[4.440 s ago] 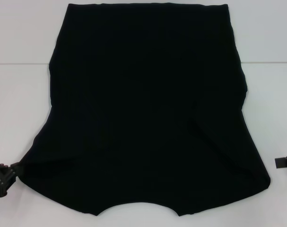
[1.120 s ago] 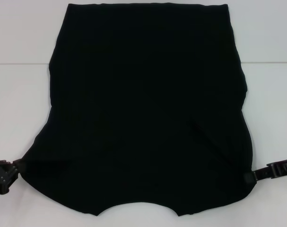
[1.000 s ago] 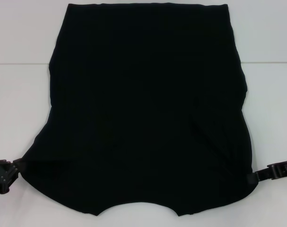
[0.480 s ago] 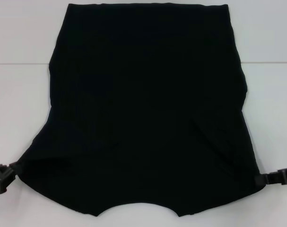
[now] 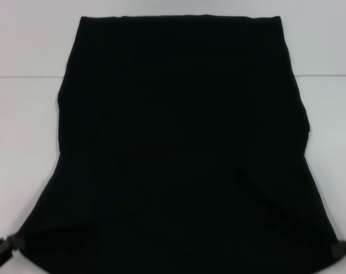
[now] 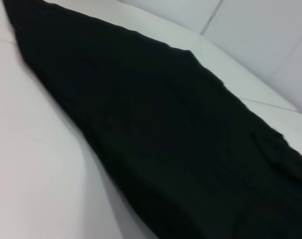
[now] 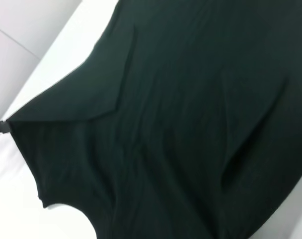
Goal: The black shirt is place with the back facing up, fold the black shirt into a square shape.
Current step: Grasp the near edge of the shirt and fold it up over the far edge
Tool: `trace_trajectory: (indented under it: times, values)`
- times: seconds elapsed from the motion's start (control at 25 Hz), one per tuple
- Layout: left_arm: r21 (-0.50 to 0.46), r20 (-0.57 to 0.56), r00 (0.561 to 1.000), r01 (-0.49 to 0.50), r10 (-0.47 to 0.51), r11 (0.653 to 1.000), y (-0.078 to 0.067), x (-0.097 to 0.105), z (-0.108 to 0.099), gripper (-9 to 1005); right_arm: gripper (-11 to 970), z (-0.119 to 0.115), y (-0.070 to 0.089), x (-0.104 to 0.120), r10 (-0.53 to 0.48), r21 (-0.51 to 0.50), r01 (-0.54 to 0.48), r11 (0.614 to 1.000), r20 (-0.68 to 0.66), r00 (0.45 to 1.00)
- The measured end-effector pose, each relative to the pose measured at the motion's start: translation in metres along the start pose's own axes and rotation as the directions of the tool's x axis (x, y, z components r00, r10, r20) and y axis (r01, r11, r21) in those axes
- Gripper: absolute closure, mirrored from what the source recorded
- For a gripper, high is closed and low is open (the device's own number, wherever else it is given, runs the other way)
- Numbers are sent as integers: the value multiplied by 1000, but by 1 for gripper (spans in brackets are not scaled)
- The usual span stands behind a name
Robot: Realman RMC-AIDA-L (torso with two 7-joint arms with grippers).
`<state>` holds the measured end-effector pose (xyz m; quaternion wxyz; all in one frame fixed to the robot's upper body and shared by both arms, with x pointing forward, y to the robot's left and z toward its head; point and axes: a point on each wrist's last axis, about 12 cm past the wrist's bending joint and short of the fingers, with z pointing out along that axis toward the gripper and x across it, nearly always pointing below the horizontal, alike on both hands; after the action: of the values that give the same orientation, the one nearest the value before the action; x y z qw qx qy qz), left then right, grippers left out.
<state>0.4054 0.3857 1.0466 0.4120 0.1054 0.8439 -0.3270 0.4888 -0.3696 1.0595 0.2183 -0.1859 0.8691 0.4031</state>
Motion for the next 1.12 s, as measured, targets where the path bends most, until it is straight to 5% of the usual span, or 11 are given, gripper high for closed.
trace_trajectory:
  times: [0.28,0.52,0.84,1.12]
  values:
    - [67,9,999,40,-41,997,-15,17,-22,981,896,-7,8,44,-17,-64,16,998,-16,1000]
    - [89,13,999,45,-46,995,-16,14,-19,980,896,-6,10,50,-9,-82,8,997,-14,1000]
    - [126,95,995,3,-15,992,3,-45,23,981,896,-10,2,0,-70,-27,73,997,118,991]
    - [80,185,983,-17,2,997,22,-128,97,981,895,8,-11,-67,-150,137,119,983,237,960]
